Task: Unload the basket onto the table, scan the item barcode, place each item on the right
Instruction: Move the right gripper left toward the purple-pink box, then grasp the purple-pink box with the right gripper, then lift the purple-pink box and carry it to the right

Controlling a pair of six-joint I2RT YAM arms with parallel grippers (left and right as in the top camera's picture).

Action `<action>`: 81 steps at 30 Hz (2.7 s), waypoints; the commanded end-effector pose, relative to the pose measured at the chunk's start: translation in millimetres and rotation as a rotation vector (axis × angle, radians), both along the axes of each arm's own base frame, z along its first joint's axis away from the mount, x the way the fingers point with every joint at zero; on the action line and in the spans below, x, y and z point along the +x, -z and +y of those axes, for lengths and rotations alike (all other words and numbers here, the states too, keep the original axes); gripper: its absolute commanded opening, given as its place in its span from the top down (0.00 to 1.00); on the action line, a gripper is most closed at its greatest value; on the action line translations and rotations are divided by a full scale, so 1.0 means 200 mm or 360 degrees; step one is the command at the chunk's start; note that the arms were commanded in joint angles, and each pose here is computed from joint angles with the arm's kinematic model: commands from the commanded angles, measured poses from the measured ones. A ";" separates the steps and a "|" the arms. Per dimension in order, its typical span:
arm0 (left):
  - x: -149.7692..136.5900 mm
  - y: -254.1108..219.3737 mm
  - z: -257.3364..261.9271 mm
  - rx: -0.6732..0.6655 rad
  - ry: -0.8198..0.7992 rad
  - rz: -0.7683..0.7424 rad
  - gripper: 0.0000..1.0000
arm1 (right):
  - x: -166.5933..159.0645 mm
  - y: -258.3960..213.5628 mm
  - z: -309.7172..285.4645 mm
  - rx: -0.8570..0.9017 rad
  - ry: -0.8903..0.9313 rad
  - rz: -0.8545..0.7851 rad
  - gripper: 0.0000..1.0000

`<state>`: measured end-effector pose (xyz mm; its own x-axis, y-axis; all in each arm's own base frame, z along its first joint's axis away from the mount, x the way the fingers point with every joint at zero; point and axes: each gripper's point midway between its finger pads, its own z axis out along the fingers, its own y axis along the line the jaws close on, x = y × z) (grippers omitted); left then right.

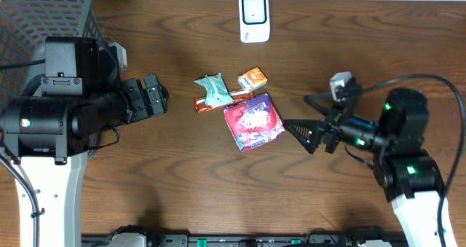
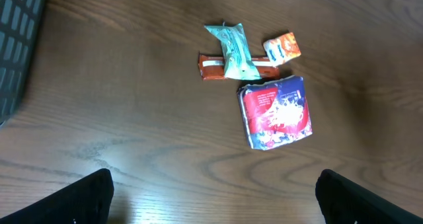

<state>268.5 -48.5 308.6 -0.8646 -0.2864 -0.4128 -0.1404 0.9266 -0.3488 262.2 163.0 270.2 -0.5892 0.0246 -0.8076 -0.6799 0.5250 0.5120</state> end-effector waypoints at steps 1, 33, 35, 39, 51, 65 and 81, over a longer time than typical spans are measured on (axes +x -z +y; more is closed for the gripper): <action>0.01 -0.02 -0.01 0.0001 0.0021 -0.0024 0.02 | 0.07 0.10 0.01 0.0054 0.0061 0.0296 0.01; 0.01 -0.02 -0.01 0.0001 0.0021 -0.0024 0.02 | 0.40 1.14 0.09 -0.0120 0.0133 0.1053 0.31; 0.01 -0.02 -0.01 0.0001 0.0021 -0.0024 0.02 | 0.38 1.16 0.12 -0.0141 0.0095 0.1036 0.30; 0.01 -0.02 -0.01 0.0001 0.0021 -0.0024 0.02 | 0.37 1.20 0.15 -0.0203 0.0097 0.1040 0.37; 0.01 -0.02 -0.01 0.0001 0.0021 -0.0024 0.02 | 0.36 1.15 0.22 -0.0152 0.0059 0.1045 0.99; 0.01 -0.02 -0.01 0.0001 0.0021 -0.0024 0.02 | 0.47 0.50 0.08 -0.0069 0.0454 0.0593 0.99; 0.01 -0.02 -0.01 0.0001 0.0021 -0.0024 0.02 | 0.38 0.10 -1.06 -0.0860 0.2326 -0.0034 0.99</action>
<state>268.6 -48.5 308.2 -0.8652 -0.2864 -0.4115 -0.1409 0.9266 -0.3486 340.7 -1.6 237.0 -0.3854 0.3270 -0.8629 0.3692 0.9116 0.1806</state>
